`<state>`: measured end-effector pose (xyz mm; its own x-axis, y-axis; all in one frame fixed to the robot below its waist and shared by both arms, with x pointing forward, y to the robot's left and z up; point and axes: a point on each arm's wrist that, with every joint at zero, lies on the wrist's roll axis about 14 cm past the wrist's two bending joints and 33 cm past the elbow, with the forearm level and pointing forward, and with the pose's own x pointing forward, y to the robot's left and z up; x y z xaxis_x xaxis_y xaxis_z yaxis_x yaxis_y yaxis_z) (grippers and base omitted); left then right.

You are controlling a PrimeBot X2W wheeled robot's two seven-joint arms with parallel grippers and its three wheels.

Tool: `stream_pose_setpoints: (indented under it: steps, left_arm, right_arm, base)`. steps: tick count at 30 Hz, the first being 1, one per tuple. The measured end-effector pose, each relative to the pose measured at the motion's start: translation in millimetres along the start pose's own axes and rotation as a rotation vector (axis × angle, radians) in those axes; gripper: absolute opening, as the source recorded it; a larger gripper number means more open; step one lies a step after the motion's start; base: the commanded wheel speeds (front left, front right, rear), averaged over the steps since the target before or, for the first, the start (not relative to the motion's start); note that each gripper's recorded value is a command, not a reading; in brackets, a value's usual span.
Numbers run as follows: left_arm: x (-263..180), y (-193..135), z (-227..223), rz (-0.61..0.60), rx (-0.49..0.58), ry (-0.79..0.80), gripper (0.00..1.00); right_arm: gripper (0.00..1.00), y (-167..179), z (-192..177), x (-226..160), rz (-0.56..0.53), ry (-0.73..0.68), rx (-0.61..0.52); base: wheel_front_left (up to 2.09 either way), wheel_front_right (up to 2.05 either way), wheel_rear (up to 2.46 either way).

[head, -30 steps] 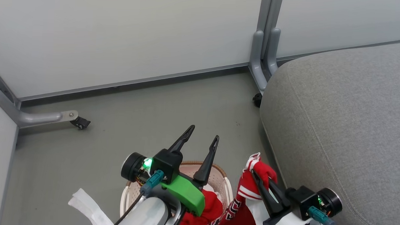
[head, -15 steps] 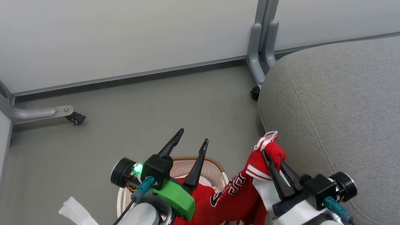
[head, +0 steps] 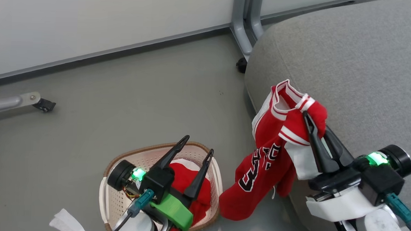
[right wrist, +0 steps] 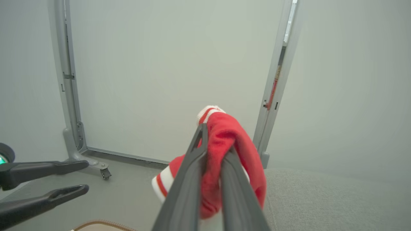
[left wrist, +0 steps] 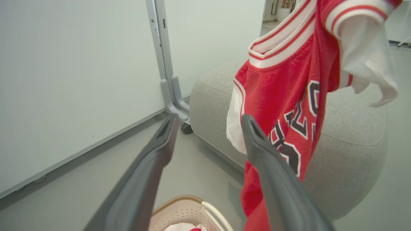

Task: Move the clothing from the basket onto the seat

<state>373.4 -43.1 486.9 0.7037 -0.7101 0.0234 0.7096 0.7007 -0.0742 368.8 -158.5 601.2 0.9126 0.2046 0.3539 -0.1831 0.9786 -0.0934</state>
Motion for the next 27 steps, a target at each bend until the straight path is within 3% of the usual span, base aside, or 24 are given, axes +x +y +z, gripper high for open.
stream_pose_setpoints:
  steps: [3,10,13,18,27]
  left_arm:
    - [8.7,-6.9,-5.1,-0.052,0.001,0.003,1.00]
    - [30.6,-30.2,-9.8,-0.206,0.019,-0.018,1.00]
    - [38.7,-39.8,-16.0,-0.269,0.015,-0.017,1.00]
    - [50.3,-51.0,-27.9,-0.348,-0.009,-0.016,1.00]
    - [75.2,-60.2,-50.7,-0.480,-0.029,-0.021,1.00]
  right_arm:
    - [0.00,-21.2,9.2,-6.8,-0.085,-0.025,0.032]
    - [0.00,-51.6,16.1,-28.6,-0.173,-0.001,-0.044]
    - [0.00,-66.5,15.5,-37.8,-0.243,0.010,-0.025]
    - [0.00,-81.5,23.1,-34.2,-0.251,0.001,-0.061]
    - [0.00,-151.7,102.4,40.0,-0.229,-0.248,-0.374]
  base:
    - [0.00,0.00,0.00]
    - [0.00,0.00,0.00]
    - [0.00,0.00,0.00]
    - [0.00,0.00,0.00]
    - [0.00,0.00,0.00]
